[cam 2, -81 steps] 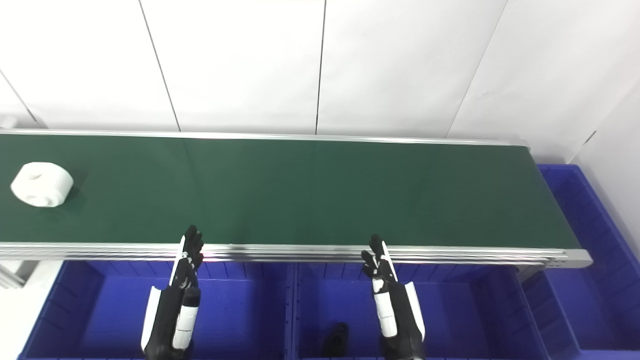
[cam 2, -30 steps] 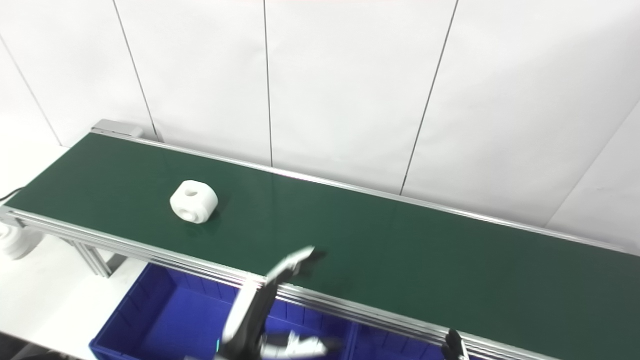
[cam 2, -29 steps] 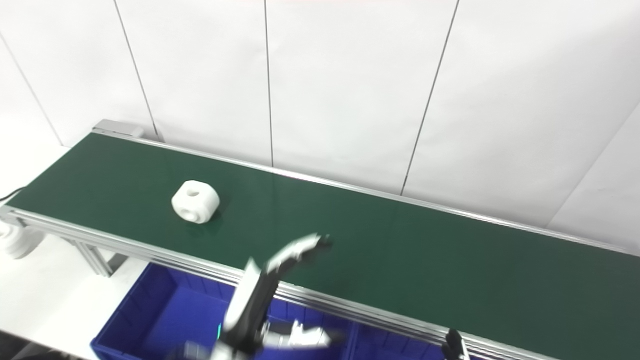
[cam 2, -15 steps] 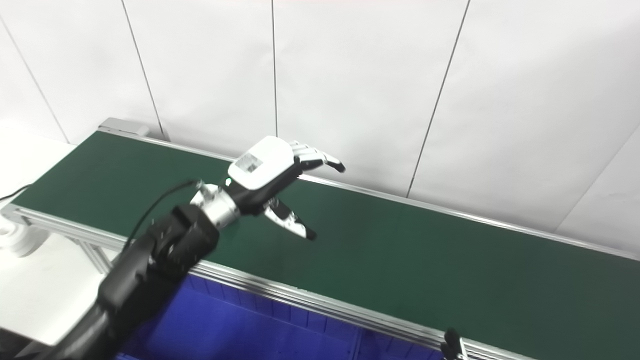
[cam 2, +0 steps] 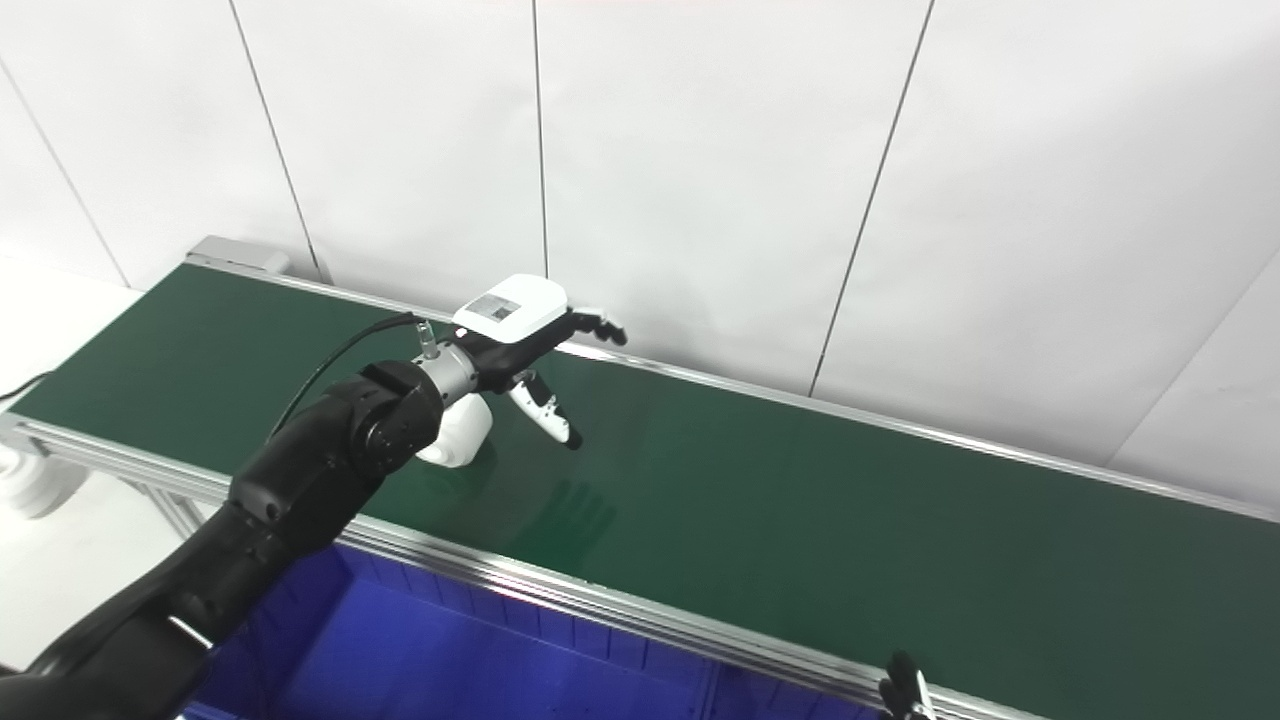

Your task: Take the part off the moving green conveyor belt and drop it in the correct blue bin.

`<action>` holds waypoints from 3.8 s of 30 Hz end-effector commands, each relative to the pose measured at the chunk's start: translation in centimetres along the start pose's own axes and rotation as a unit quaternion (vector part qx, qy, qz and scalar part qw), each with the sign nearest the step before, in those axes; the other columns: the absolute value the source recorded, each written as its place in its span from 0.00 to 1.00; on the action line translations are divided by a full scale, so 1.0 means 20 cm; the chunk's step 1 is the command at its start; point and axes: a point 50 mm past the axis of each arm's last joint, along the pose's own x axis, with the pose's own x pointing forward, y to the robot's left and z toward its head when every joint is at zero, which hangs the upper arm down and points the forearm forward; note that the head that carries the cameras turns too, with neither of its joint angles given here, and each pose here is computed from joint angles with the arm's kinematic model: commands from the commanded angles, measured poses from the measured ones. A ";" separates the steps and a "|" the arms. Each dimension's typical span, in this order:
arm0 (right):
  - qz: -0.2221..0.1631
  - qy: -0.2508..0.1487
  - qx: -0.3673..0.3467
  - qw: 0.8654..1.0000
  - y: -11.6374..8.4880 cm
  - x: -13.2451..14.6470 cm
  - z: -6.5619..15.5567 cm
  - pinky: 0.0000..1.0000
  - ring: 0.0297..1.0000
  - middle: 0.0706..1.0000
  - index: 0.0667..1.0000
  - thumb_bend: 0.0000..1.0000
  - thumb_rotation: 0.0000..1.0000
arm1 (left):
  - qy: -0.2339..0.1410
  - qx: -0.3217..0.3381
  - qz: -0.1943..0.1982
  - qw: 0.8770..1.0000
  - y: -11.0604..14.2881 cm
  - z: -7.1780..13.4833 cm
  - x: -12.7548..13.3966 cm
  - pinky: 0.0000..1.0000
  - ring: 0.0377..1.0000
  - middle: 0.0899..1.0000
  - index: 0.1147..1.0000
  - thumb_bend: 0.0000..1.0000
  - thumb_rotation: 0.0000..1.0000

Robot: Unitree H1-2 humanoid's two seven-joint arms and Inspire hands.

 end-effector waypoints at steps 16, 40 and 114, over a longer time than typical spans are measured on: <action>0.021 -0.046 0.002 0.999 0.06 -0.01 0.10 1.00 1.00 1.00 1.00 0.88 1.00 | 0.044 0.053 -0.057 0.996 0.08 -0.18 0.05 0.75 0.81 0.80 0.77 1.00 0.18; 0.033 -0.044 -0.019 0.998 0.11 -0.03 0.15 1.00 0.97 0.99 1.00 0.88 1.00 | 0.043 0.126 -0.061 0.989 -0.18 -0.03 0.09 0.65 0.69 0.69 0.64 0.97 0.11; 0.049 -0.045 -0.024 0.997 -0.11 0.03 0.25 0.94 0.93 0.94 0.98 0.88 0.97 | -0.034 0.155 -0.218 0.963 -0.54 -0.06 -0.86 0.22 0.25 0.35 0.45 0.51 0.00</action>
